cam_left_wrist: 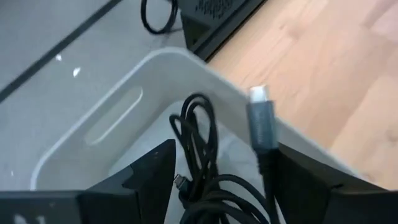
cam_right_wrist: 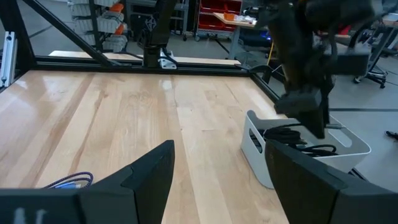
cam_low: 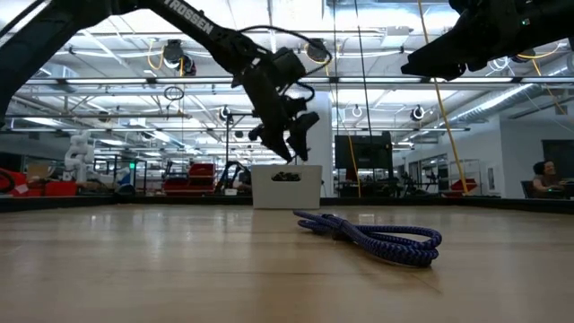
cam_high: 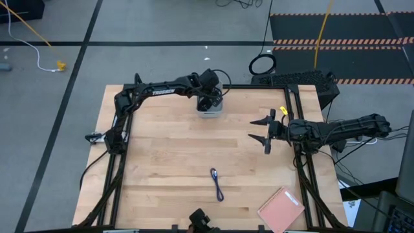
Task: Pick and place USB-C Cables
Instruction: Put the black charger cable into the gray bin
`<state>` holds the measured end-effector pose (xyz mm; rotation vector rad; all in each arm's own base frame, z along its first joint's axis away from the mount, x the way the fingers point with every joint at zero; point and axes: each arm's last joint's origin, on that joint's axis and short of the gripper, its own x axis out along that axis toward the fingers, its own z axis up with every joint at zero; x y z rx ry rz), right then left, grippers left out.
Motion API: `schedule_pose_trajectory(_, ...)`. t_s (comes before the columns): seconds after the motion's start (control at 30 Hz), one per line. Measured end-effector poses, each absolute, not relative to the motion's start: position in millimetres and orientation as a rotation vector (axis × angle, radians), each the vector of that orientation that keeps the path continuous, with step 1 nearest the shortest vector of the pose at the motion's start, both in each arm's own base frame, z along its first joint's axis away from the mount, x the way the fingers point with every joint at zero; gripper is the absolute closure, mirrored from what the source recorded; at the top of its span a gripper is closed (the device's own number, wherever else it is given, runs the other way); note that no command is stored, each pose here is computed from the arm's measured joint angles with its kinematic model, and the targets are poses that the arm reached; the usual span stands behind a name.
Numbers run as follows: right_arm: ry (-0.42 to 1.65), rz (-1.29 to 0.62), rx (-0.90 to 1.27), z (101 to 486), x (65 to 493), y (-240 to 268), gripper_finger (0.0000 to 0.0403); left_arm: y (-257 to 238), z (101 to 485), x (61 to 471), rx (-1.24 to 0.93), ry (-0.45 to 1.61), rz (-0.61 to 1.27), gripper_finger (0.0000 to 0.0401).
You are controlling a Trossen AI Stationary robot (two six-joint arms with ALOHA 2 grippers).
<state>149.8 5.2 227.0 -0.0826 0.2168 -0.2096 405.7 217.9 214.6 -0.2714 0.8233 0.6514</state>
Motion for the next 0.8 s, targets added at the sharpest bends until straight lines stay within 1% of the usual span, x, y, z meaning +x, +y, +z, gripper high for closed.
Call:
schedule_pose_trajectory(0.27,0.216,-0.210,-0.082,227.0,149.8,5.2,0.0161,205.3,250.2,398.9,-0.147,0.790,0.590,0.0160)
schedule_pose_trajectory(0.43,0.217,-0.210,-0.081,227.0,149.8,5.2,0.0161,189.3,249.9,399.5,-0.041,0.881,0.476,0.0167)
schedule_pose_trajectory(0.5,0.216,-0.210,-0.081,227.0,149.8,5.2,0.0161,183.3,246.3,400.4,0.004,0.924,0.412,0.0184)
schedule_pose_trajectory(0.6,0.216,-0.210,-0.081,227.0,149.8,5.2,0.0161,175.6,241.2,405.3,0.060,0.944,0.329,0.0224)
schedule_pose_trajectory(0.73,0.217,-0.210,-0.081,227.0,149.8,5.2,0.0161,167.3,243.4,415.6,0.138,0.876,0.247,0.0284)
schedule_pose_trajectory(0.8,0.217,-0.210,-0.081,227.0,149.8,5.2,0.0161,162.9,244.0,420.0,0.191,0.855,0.210,0.0305)
